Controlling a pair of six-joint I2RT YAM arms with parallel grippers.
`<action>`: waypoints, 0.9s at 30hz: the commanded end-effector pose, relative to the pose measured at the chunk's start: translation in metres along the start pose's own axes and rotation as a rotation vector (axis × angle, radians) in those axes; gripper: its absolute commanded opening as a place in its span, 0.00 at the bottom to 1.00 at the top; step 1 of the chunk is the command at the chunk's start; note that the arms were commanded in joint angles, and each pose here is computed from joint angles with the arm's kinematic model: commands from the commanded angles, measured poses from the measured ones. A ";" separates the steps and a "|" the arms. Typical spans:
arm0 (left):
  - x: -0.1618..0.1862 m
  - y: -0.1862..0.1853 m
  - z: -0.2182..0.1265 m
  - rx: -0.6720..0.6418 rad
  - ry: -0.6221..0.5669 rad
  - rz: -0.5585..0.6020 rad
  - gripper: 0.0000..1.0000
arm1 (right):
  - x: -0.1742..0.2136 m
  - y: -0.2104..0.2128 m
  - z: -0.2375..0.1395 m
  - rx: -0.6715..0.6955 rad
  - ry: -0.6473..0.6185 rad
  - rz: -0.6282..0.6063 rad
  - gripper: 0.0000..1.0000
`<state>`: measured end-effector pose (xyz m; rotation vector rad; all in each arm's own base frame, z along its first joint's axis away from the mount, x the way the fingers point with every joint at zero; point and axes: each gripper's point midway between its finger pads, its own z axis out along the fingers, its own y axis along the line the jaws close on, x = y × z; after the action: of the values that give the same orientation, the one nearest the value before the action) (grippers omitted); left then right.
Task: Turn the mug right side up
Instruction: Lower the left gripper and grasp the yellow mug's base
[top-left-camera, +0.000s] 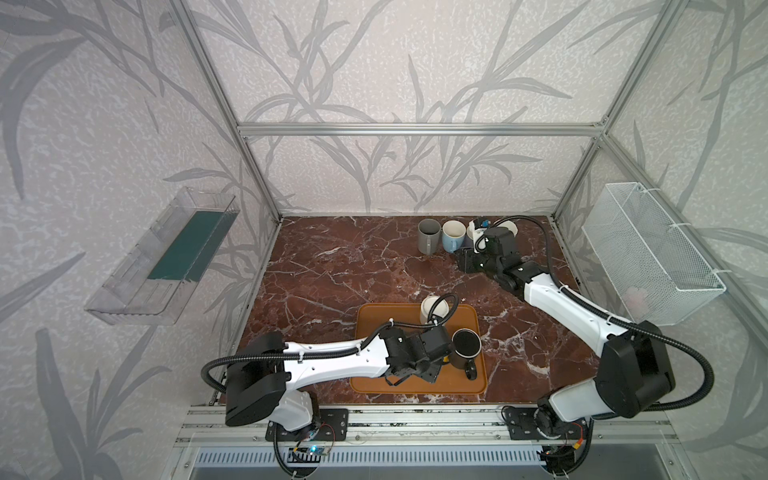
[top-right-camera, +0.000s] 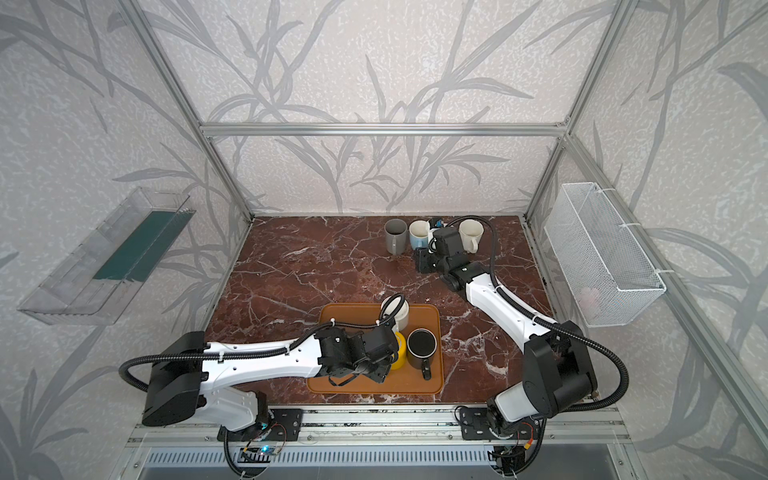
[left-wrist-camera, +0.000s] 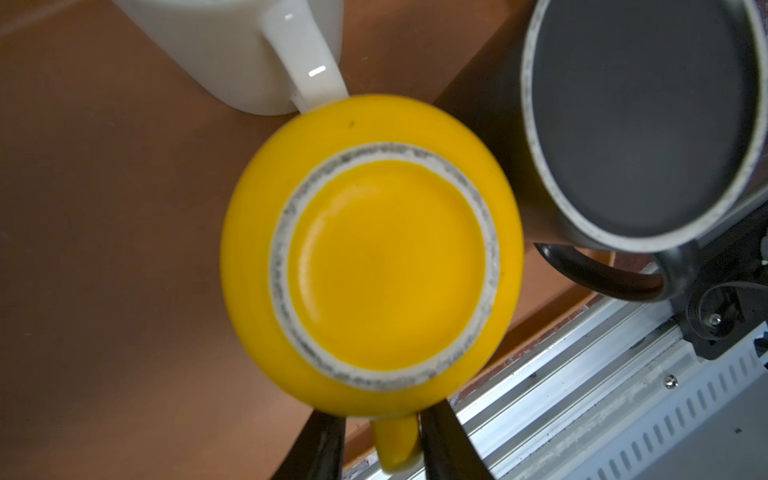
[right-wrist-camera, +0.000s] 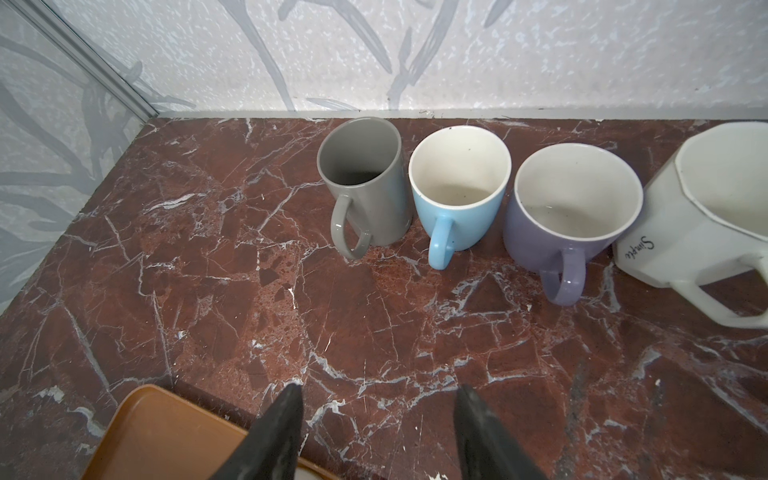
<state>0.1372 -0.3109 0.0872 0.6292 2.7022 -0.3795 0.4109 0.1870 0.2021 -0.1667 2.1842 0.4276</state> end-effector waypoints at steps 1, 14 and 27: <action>-0.003 0.010 -0.005 -0.065 -0.018 -0.003 0.32 | -0.007 -0.002 -0.011 0.001 -0.027 -0.004 0.59; 0.004 0.031 -0.008 -0.156 -0.010 -0.025 0.25 | -0.009 -0.001 -0.013 -0.003 -0.034 0.001 0.59; 0.010 0.070 -0.017 -0.244 -0.036 -0.077 0.20 | -0.009 -0.001 -0.015 -0.005 -0.037 -0.001 0.59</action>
<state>0.1500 -0.2636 0.0830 0.5126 2.7011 -0.1521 0.4096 0.1843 0.2075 -0.1608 2.1717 0.4292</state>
